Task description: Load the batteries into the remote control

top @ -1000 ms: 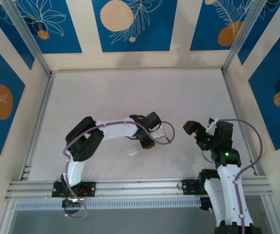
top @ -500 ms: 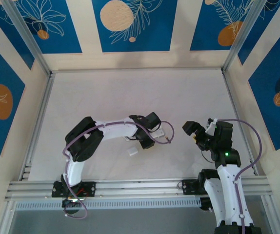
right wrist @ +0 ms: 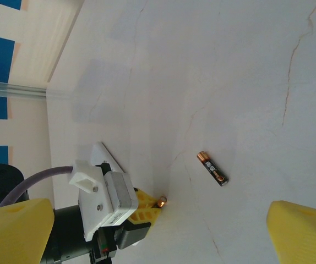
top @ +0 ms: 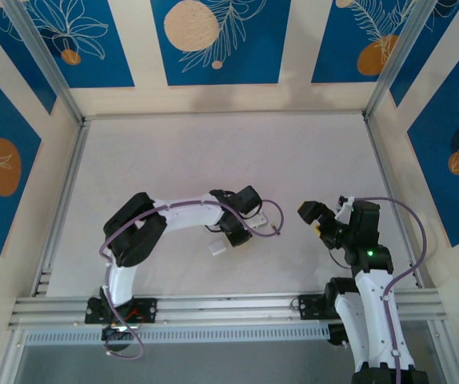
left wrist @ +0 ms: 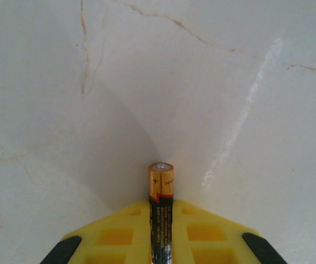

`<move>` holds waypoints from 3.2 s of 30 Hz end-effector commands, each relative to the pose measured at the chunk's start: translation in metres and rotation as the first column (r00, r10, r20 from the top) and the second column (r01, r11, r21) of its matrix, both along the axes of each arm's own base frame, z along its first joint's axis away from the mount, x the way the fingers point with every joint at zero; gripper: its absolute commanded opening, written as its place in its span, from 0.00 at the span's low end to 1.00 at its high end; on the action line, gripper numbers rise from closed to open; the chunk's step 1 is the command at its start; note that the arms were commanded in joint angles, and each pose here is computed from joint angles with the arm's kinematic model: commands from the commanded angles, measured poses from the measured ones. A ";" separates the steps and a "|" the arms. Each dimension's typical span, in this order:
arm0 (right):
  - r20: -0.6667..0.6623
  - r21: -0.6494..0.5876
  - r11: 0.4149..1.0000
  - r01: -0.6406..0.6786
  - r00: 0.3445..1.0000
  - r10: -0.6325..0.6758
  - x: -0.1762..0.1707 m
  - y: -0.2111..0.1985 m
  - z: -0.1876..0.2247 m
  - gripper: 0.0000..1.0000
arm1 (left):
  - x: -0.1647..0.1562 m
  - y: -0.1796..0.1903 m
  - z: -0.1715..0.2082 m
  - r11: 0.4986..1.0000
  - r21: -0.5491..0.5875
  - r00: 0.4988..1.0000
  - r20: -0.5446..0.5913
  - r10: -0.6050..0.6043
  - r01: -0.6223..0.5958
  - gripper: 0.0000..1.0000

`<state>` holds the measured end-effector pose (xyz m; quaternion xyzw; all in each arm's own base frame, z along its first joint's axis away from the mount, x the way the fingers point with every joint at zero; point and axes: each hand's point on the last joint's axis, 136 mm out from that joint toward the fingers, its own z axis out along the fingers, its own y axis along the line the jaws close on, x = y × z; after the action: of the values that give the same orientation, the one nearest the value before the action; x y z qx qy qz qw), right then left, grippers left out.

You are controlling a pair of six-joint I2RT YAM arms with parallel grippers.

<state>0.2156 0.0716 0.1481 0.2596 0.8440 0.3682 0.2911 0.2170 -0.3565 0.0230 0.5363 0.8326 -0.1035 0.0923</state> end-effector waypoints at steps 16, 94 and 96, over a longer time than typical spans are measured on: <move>-0.014 0.033 0.999 -0.036 0.999 0.036 -0.005 0.008 -0.007 0.99 | -0.014 -0.009 -0.003 0.996 0.078 0.995 -0.088 -0.046 0.053 0.21; 0.038 -0.139 0.894 -0.426 0.900 0.434 0.052 0.133 -0.011 0.99 | 0.071 0.089 0.044 0.949 -0.137 0.952 0.074 0.296 -0.285 0.07; 0.040 -0.138 0.894 -0.426 0.899 0.435 0.052 0.133 -0.012 0.99 | 0.071 0.090 0.044 0.946 -0.155 0.950 0.087 0.301 -0.286 0.07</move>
<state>0.2703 0.2033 0.1314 0.0456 0.8973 0.3665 0.2417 0.2903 -0.2708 0.0661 0.3971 0.8924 -0.1145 0.1811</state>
